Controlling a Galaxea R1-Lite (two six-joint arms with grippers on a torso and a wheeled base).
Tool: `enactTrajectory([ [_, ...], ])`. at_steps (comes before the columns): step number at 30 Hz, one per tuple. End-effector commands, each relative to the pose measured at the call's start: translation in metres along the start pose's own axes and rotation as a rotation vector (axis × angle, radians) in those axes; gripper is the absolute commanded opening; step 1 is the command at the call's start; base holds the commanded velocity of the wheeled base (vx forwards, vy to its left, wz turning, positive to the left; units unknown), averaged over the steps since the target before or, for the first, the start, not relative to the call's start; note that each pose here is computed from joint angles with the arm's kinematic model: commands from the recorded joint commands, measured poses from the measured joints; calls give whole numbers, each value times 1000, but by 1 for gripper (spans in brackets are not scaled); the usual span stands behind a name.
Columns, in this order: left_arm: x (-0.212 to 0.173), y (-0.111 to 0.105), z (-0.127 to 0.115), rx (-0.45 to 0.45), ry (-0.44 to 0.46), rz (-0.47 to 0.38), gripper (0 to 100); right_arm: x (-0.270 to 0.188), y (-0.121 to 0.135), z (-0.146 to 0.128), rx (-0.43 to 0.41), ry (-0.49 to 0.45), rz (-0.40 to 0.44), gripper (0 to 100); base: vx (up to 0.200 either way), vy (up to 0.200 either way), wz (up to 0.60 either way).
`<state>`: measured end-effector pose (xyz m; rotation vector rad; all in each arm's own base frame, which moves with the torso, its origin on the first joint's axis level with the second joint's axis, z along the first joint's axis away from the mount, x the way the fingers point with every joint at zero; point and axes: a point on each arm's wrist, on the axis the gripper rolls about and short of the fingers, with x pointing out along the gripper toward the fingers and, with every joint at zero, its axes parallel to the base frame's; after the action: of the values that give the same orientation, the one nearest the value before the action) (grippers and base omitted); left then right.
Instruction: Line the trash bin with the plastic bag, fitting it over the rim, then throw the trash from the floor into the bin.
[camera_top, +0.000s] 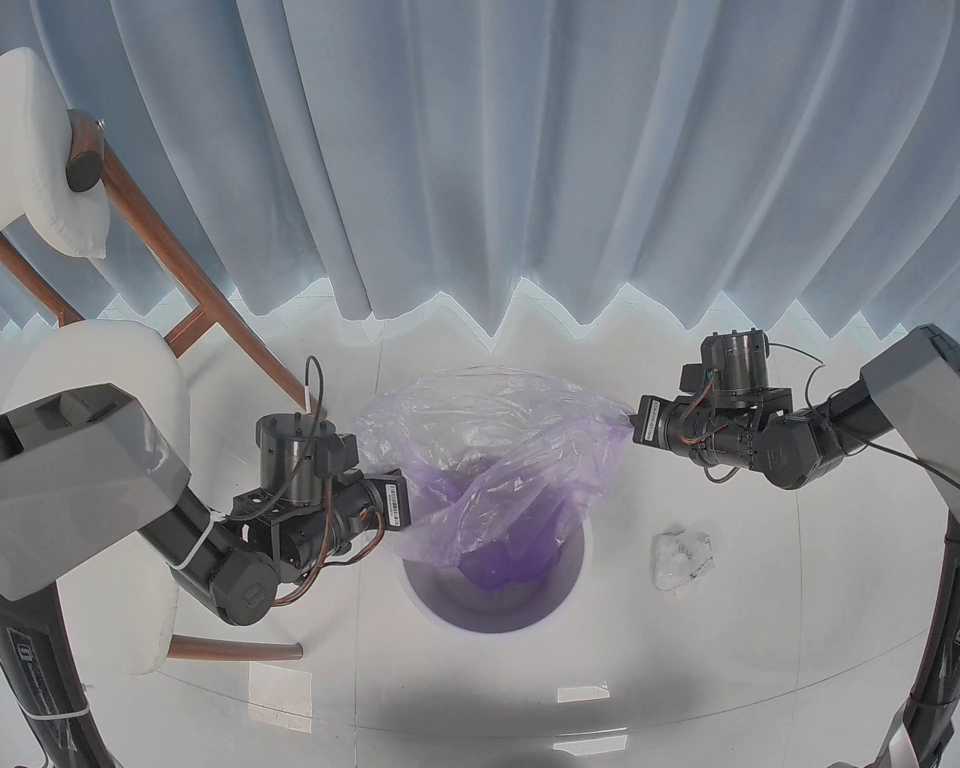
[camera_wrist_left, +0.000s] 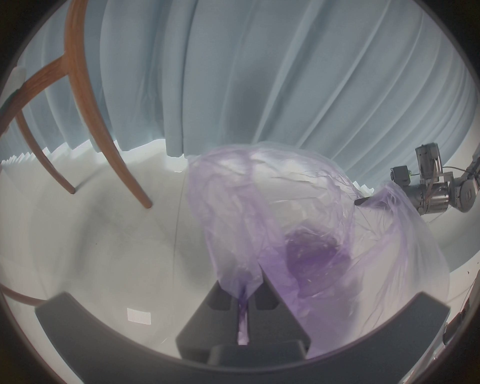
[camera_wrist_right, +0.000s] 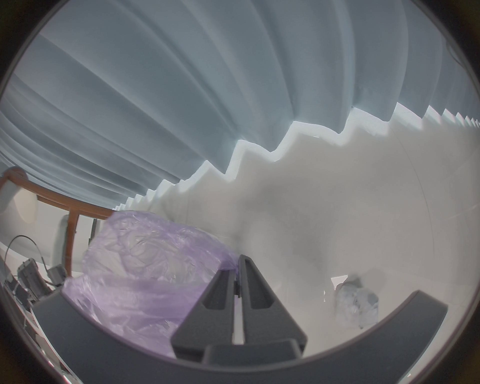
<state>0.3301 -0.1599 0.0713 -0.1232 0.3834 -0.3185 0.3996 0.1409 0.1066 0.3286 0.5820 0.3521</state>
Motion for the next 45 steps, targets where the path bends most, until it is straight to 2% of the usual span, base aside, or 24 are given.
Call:
enactTrajectory([
  [1,3,14,-1,-15,12,39,0,25,-29,-11,10,35,-54,0,0,0,0],
  [5,4,24,-5,-22,29,65,0,32,-41,-22,-9,69,-78,0,0,0,0],
  [17,18,48,-28,-36,102,122,0,35,-46,-45,-28,94,-74,0,0,0,0],
  [20,17,49,-30,-41,109,127,0,35,-48,-49,-30,74,-65,0,0,0,0],
  [25,10,46,-31,-38,116,115,0,22,-45,-53,-39,44,-4,0,0,0,0],
  [31,-6,49,-53,-29,202,109,0,4,-48,-76,-50,124,12,0,0,0,0],
  [35,-4,48,-47,-35,139,96,0,5,-47,-71,-69,71,33,0,0,0,0],
  [36,-1,45,-39,-37,82,81,0,6,-44,-64,-79,17,51,0,0,0,0],
  [37,0,44,-36,-35,63,77,0,7,-43,-60,-86,-14,62,0,0,0,0],
  [38,0,44,-36,-35,63,77,0,7,-43,-60,-86,-14,62,0,0,0,0],
  [39,1,41,-31,-31,41,68,0,7,-39,-52,-92,-64,80,0,0,0,0],
  [44,4,42,-23,-33,7,76,0,2,-34,-38,-99,-122,97,0,0,0,0],
  [45,3,42,-24,-33,11,77,100,1,-33,-36,-100,-126,98,0,0,0,0],
])
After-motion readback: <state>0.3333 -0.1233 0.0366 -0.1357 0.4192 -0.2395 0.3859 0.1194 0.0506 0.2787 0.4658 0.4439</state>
